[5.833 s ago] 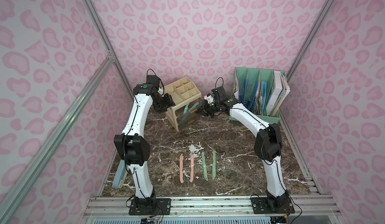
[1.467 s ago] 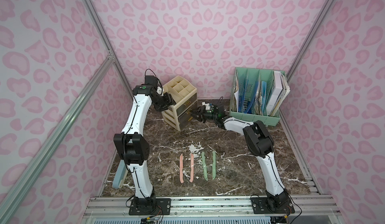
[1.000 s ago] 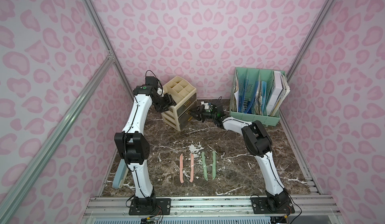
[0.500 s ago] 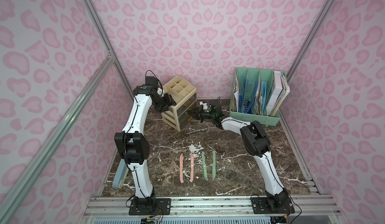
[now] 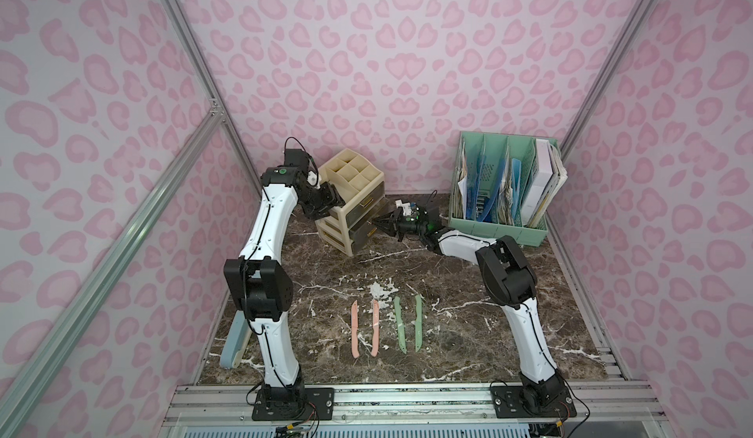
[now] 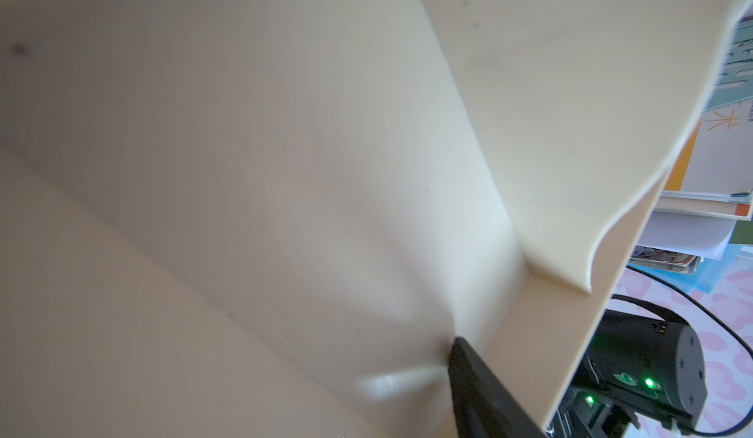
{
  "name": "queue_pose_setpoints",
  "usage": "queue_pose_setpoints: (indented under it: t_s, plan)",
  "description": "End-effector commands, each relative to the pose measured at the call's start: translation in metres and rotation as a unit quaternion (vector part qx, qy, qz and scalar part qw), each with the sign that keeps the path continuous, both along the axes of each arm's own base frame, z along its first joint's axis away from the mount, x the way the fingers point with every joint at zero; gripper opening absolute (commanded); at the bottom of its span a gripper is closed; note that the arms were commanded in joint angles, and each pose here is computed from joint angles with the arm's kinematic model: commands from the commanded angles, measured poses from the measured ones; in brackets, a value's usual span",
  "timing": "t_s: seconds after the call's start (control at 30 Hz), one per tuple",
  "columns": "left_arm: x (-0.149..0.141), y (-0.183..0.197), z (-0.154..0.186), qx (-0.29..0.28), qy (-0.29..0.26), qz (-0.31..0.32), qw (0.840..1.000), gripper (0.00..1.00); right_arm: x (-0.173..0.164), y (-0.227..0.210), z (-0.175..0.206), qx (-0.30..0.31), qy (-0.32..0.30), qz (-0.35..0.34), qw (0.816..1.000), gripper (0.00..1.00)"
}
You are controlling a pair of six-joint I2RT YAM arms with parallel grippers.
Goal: Place the fruit knives into the drawer by color
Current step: Open the drawer in the storage box.
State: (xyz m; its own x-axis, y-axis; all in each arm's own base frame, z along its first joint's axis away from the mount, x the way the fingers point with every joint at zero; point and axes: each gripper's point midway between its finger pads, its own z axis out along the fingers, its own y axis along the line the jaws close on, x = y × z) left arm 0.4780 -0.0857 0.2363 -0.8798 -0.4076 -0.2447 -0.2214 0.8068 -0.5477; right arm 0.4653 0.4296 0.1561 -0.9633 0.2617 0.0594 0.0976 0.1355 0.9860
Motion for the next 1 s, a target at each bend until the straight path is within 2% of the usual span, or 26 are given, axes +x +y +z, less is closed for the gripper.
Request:
queue_pose_setpoints:
  t_s: [0.0, 0.9, 0.97]
  plan:
    - [-0.010, 0.004, -0.013, 0.003, 0.041, 0.012, 0.999, 0.64, -0.003, -0.004, 0.008, 0.006, -0.015, 0.005, 1.000, 0.10]
    - [-0.009, 0.008, -0.012, -0.002, 0.041, 0.017, 0.999, 0.63, -0.032, -0.043, 0.016, -0.012, -0.025, 0.002, 1.000, 0.10]
    - [-0.009, 0.008, -0.012, -0.003, 0.041, 0.017, 0.999, 0.63, -0.036, -0.049, 0.006, -0.020, -0.015, 0.001, 1.000, 0.10]
